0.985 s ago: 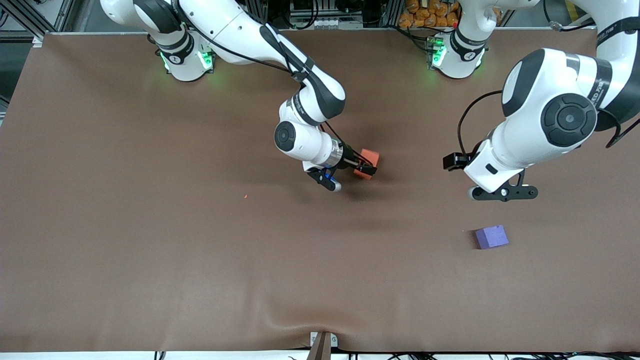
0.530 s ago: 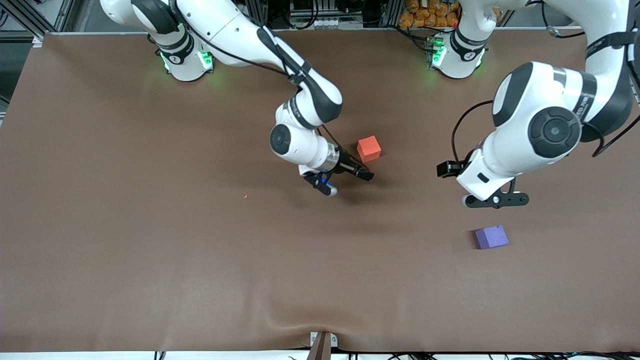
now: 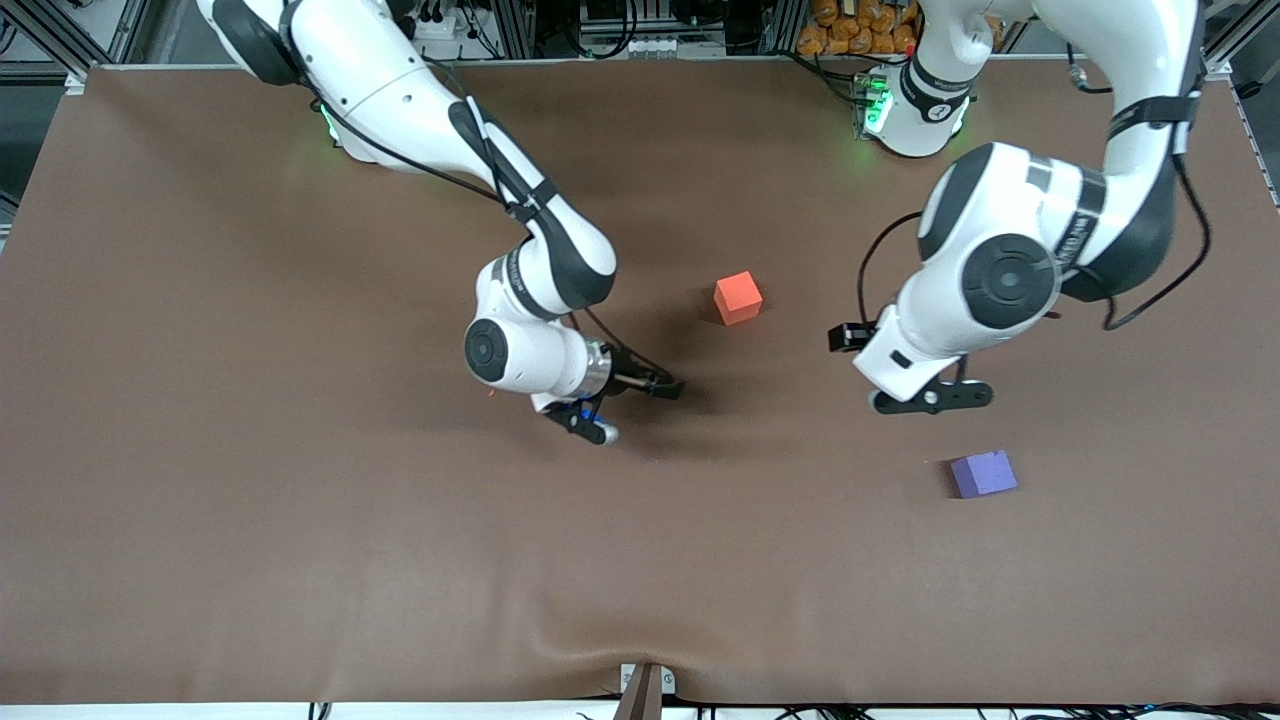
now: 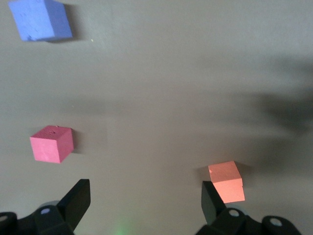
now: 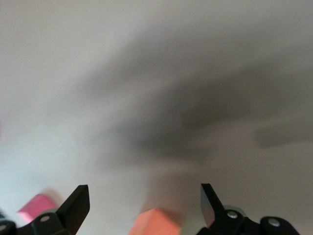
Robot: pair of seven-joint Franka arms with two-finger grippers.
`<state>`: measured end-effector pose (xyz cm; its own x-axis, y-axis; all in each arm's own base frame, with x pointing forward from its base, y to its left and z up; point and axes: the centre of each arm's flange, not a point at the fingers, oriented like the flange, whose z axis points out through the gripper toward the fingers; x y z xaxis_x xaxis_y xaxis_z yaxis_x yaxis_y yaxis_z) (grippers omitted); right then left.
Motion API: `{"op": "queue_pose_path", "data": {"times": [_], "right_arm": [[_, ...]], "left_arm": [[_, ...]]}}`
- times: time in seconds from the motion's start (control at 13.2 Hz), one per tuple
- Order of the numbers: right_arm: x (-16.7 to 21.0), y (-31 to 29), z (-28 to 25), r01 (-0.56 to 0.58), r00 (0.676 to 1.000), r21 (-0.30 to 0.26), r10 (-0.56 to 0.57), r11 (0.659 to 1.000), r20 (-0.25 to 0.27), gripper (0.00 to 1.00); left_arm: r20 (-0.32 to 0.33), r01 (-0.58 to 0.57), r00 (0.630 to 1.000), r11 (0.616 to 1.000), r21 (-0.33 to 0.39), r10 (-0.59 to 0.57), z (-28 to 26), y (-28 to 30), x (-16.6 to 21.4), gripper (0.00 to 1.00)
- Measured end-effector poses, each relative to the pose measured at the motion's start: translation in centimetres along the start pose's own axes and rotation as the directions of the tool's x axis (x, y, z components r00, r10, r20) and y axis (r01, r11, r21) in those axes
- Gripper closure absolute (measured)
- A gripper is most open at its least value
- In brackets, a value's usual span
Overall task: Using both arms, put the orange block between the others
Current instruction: 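Grasp the orange cube with the left gripper while the right gripper withdraws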
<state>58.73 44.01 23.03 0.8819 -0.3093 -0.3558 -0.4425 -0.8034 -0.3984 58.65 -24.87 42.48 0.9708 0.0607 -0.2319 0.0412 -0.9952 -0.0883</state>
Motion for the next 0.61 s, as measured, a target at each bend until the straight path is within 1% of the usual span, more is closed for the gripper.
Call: {"op": "queue_pose_path", "data": {"times": [0.15,0.23,0.3,0.45,0.61], "right_arm": [[1.8,1.5,-1.4,0.068,0.997,-0.11,-0.071,0.992,-0.022,0.0],[3.0,2.5,-2.6,0.091,0.995,-0.162,-0.095,0.983,-0.023,0.0],[4.2,3.5,-4.2,0.105,0.994,-0.196,-0.11,0.975,-0.016,0.0],[6.4,5.5,-7.7,0.127,0.992,-0.216,-0.128,0.968,0.01,0.0],[7.9,7.1,-10.6,0.15,0.989,-0.214,-0.146,0.965,0.035,0.0]], "left_arm": [[0.017,-0.003,1.0,1.0,0.011,0.003,1.0,0.8,-0.6,0.0],[0.024,0.006,1.0,1.0,0.014,-0.006,1.6,1.3,-0.8,0.0],[0.029,0.016,0.999,1.0,0.015,-0.016,2.3,2.0,-1.2,0.0],[0.038,0.028,0.999,0.999,0.019,-0.028,3.8,3.6,-2.2,0.0],[0.047,0.043,0.998,0.999,0.024,-0.044,5.4,5.0,-3.2,0.0]]}}
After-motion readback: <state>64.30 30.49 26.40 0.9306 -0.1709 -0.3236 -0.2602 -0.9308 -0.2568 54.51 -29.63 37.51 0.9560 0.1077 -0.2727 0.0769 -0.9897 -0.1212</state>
